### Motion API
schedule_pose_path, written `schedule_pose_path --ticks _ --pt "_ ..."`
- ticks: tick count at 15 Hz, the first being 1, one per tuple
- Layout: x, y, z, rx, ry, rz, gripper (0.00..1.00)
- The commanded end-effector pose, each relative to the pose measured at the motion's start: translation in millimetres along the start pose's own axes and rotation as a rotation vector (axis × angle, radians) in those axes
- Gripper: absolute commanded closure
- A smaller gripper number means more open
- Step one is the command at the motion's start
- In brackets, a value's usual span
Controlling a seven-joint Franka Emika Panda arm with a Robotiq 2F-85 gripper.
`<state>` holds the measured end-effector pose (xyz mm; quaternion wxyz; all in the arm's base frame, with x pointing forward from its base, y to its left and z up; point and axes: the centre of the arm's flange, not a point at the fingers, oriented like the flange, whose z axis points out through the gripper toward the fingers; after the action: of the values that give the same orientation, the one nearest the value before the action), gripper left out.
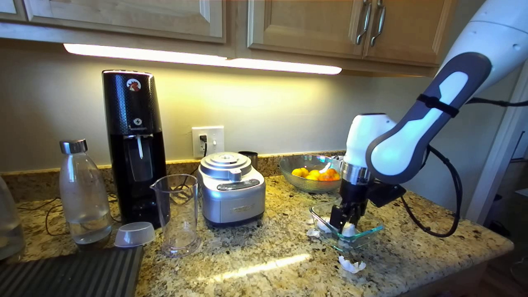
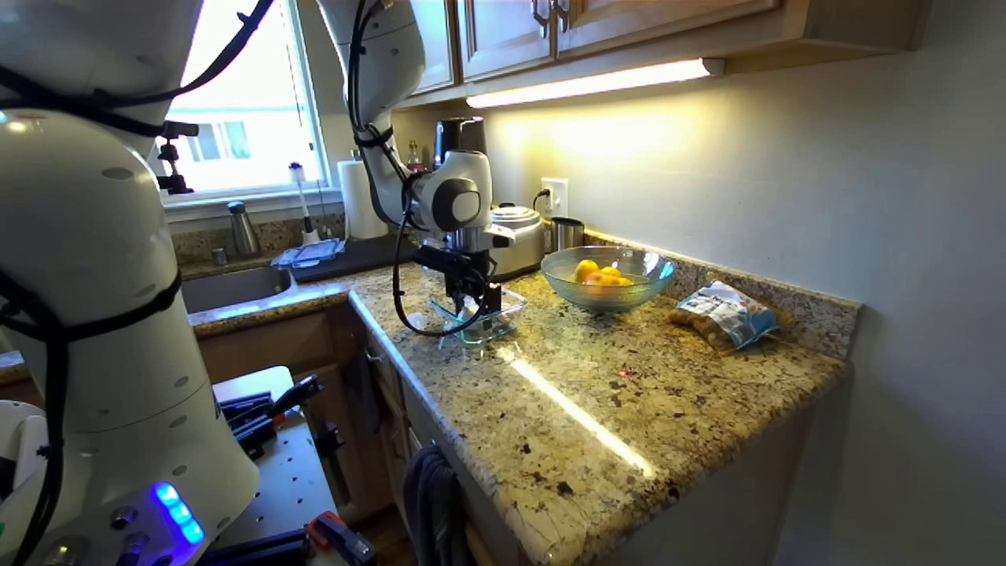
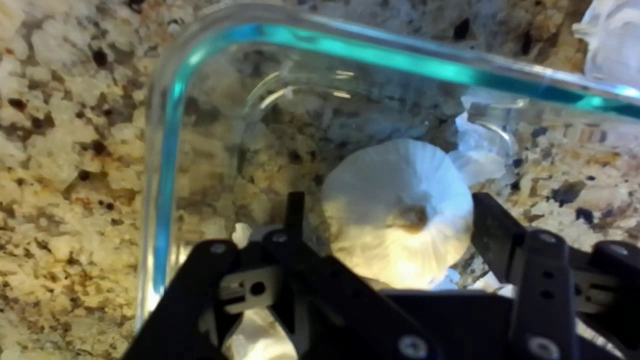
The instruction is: Remove the contents from the glass container.
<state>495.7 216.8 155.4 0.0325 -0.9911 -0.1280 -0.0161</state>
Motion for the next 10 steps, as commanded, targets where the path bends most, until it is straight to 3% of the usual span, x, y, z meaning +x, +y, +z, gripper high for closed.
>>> schedule_pose_path --ticks 1,3,10 --pt "-3 -2 2 -0.007 0.017 -0.006 0.47" --pt "-3 -1 -7 0.0 0.02 -0.004 0.6" --pt "-4 -1 -63 0.014 0.064 0.005 0.61"
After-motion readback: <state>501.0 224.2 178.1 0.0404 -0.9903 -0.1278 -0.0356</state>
